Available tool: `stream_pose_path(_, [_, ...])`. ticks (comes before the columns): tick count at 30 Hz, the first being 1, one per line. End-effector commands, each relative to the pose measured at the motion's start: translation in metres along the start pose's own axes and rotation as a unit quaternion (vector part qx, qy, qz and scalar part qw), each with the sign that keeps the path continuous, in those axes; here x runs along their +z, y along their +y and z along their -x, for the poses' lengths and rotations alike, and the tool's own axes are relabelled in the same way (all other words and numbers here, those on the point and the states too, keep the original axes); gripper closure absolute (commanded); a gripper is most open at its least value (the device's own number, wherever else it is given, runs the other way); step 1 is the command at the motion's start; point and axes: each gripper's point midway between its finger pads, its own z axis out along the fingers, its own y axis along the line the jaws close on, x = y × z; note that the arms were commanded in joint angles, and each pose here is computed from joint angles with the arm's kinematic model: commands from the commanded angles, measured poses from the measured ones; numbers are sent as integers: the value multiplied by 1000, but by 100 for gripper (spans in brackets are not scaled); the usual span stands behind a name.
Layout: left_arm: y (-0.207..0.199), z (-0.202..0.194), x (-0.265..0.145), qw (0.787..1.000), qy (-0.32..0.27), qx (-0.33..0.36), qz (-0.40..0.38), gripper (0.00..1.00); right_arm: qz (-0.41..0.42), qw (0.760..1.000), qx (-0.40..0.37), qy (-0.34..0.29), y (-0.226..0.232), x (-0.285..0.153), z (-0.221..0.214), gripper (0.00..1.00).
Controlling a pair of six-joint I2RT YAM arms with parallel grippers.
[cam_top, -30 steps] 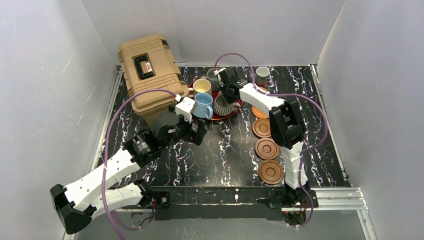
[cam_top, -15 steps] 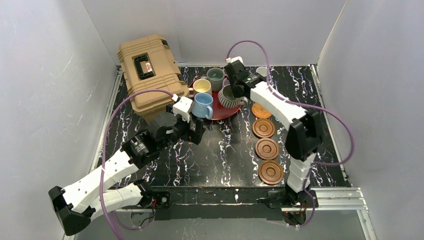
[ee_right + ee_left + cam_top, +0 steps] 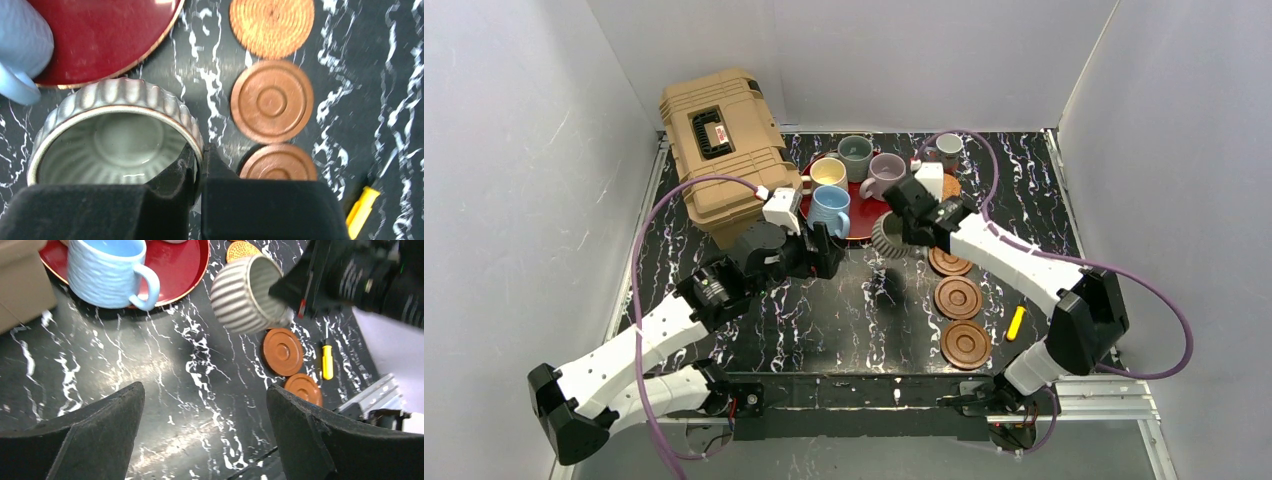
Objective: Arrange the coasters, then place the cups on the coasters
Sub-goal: Pick up the cup from the tray, then place the cup at the center of the board.
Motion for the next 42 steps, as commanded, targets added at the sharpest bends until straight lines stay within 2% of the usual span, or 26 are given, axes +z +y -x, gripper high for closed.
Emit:
stream_pose_path(1, [-10, -1, 7, 993, 4, -117, 13, 11, 5, 993, 109, -41, 4, -19, -7, 99])
stream_pose_path(5, [-11, -30, 17, 989, 39, -143, 26, 11, 2, 991, 130, -32, 4, -19, -42, 99])
stream_pose_path(13, [-27, -77, 34, 985, 88, -138, 48, 11, 2, 990, 140, -19, 9, -16, -85, 99])
stream_pose_path(21, [-26, -96, 48, 983, 104, -137, 62, 10, -27, 992, 125, -15, 7, -8, -103, 98])
stream_pose_path(25, [-26, -105, 55, 981, 113, -140, 66, 10, -22, 992, 122, -4, 11, -3, -112, 92])
stream_pose_path(30, [-24, -111, 61, 980, 116, -145, 74, 9, -17, 992, 121, 8, 14, 0, -119, 91])
stream_pose_path(34, [-27, -115, 66, 980, 122, -143, 68, 8, -14, 993, 119, 10, 16, 1, -121, 82])
stream_pose_path(36, [-29, -117, 68, 980, 133, -136, 63, 7, -9, 992, 122, 9, 17, 0, -120, 73])
stream_pose_path(42, [-20, -110, 64, 981, 137, -121, 57, 6, 25, 991, 130, -1, 19, -9, -114, 55])
